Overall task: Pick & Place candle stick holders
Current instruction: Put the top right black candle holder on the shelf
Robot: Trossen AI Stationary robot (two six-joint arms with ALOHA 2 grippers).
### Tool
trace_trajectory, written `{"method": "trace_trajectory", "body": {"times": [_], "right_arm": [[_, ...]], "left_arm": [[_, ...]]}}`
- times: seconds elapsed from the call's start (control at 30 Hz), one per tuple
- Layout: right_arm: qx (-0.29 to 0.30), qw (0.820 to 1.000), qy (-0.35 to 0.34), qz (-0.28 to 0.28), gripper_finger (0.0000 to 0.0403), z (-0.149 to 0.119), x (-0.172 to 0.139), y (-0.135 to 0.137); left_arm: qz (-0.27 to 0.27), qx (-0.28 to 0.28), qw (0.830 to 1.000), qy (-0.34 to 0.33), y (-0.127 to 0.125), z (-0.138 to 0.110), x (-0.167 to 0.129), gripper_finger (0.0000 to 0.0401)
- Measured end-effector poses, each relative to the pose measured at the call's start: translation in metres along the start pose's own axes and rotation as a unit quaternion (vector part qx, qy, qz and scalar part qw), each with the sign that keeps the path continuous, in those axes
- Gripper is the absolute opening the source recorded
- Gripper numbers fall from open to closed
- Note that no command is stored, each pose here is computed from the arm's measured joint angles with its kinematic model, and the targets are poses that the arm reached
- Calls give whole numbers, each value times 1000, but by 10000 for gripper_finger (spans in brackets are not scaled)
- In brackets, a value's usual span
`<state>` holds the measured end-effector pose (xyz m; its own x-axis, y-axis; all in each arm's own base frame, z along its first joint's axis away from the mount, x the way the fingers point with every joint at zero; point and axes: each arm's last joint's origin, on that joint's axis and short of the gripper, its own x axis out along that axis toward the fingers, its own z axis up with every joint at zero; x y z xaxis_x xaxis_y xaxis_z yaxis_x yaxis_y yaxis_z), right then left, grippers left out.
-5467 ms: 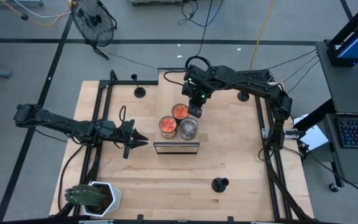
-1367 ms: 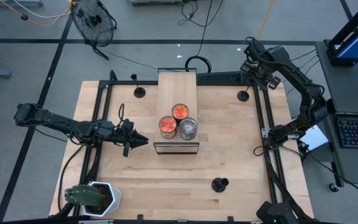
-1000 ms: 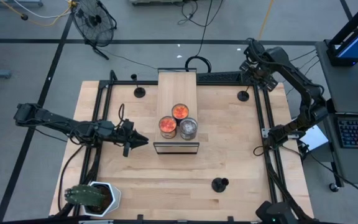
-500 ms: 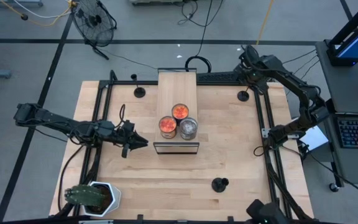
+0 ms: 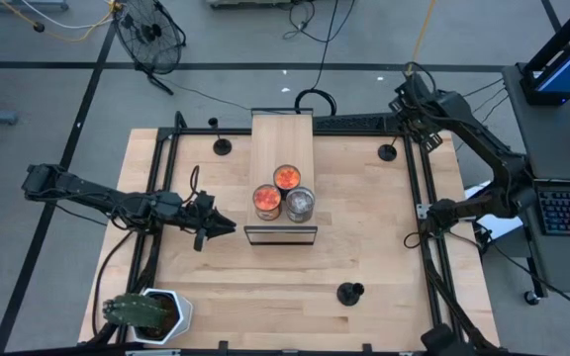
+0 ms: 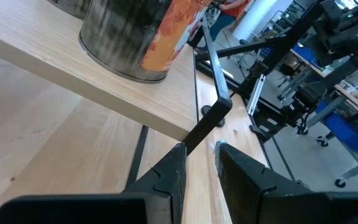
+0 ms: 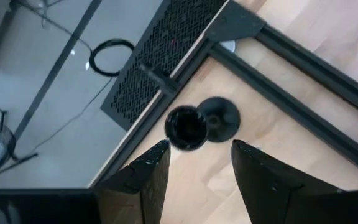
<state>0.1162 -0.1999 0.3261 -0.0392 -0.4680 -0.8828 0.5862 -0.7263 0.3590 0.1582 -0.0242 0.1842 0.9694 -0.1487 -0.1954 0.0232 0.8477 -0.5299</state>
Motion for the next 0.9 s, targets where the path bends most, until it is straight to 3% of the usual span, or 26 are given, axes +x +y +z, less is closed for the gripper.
{"method": "trace_trajectory", "body": {"times": [0.67,0.9], "right_arm": [[49,997,25,-52,166,10,27,2],[52,996,45,-59,166,2,52,-7]], "left_arm": [[-1,-9,1000,1,0,0,0,93],[0,-7,1000,1,0,0,0,93]]}}
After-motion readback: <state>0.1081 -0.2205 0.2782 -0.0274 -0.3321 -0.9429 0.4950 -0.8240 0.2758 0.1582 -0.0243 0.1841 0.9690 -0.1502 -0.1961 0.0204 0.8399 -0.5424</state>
